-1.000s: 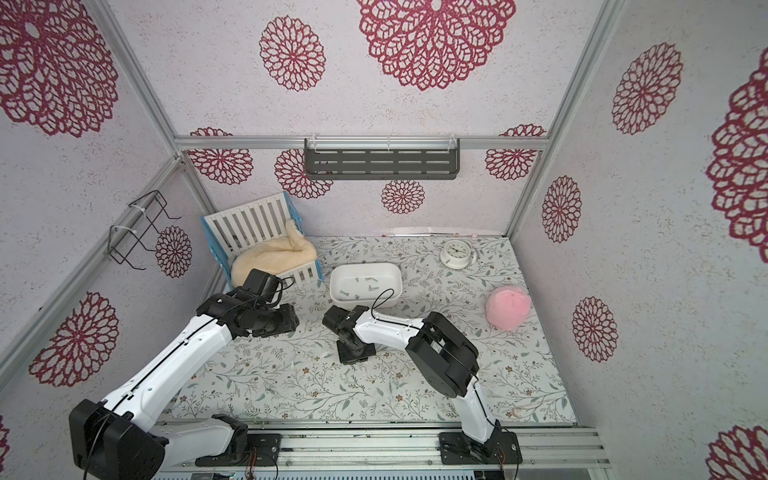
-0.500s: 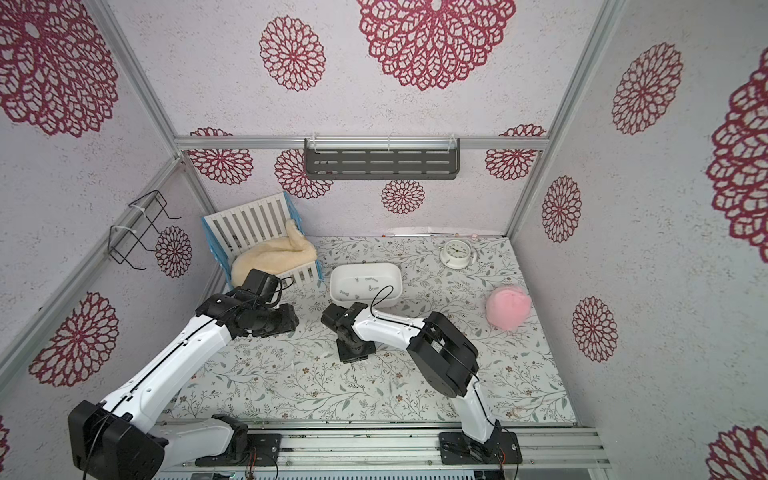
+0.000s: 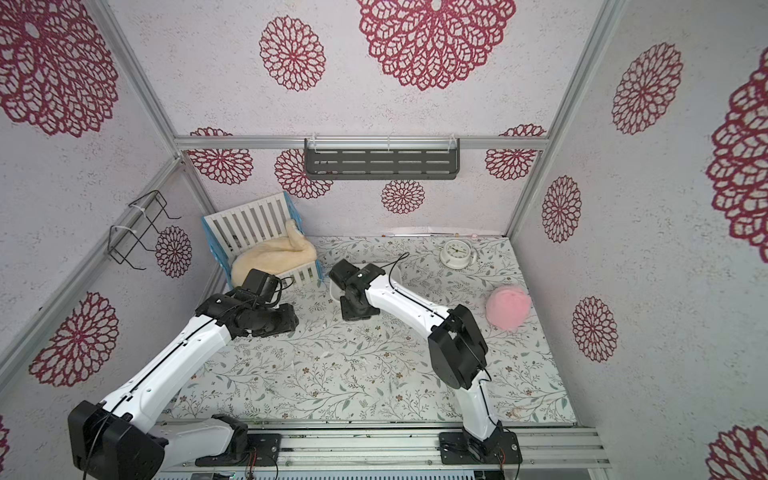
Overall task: Put the screws on the desktop into the storage box
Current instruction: Pick up the screw from the center of the board, then place the screw in the storage box.
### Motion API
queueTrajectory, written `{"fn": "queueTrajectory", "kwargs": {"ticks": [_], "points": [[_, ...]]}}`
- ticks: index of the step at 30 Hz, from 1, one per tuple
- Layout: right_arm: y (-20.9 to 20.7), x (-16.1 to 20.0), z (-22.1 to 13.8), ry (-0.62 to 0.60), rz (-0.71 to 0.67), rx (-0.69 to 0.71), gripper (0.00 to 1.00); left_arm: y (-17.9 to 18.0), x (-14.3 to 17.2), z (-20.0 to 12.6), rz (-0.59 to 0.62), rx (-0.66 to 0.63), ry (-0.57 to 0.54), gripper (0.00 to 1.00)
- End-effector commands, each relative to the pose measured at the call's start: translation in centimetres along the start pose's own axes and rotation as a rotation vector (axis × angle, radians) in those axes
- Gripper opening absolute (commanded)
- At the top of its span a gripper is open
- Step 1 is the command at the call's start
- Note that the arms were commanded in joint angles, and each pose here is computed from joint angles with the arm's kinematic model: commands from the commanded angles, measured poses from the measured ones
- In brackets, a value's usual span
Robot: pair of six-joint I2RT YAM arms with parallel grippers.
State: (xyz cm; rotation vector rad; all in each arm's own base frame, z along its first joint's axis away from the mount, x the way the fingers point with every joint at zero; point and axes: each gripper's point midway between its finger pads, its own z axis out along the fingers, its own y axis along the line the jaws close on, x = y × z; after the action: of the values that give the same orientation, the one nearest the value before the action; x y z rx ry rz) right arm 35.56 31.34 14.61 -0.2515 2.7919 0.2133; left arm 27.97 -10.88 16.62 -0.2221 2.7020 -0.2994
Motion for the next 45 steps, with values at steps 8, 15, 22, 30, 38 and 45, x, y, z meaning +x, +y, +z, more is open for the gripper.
{"fn": "queueTrajectory", "kwargs": {"ticks": [8,15,22,30,38,45], "points": [[-4.5,-10.5,2.0,-0.116,0.076,0.024,0.03,-0.1,0.0,-1.3,-0.042,0.039,-0.025,0.49],[-7.6,-12.1,7.8,-0.085,0.155,0.032,0.03,0.2,0.4,-1.9,-0.053,0.026,-0.014,0.49],[-9.7,-12.2,10.8,-0.068,0.209,0.054,0.04,0.3,0.5,-2.1,-0.057,0.015,-0.005,0.49],[-9.9,-12.3,10.5,-0.074,0.223,0.065,0.24,0.3,0.6,-2.3,-0.055,0.011,0.005,0.50],[-8.9,-14.7,4.3,-0.199,0.218,0.042,0.35,0.2,0.8,-2.6,-0.065,0.022,0.004,0.50],[-5.3,-15.2,-3.9,-0.368,0.138,-0.004,0.37,0.1,1.7,-1.9,-0.074,0.006,0.026,0.49]]}}
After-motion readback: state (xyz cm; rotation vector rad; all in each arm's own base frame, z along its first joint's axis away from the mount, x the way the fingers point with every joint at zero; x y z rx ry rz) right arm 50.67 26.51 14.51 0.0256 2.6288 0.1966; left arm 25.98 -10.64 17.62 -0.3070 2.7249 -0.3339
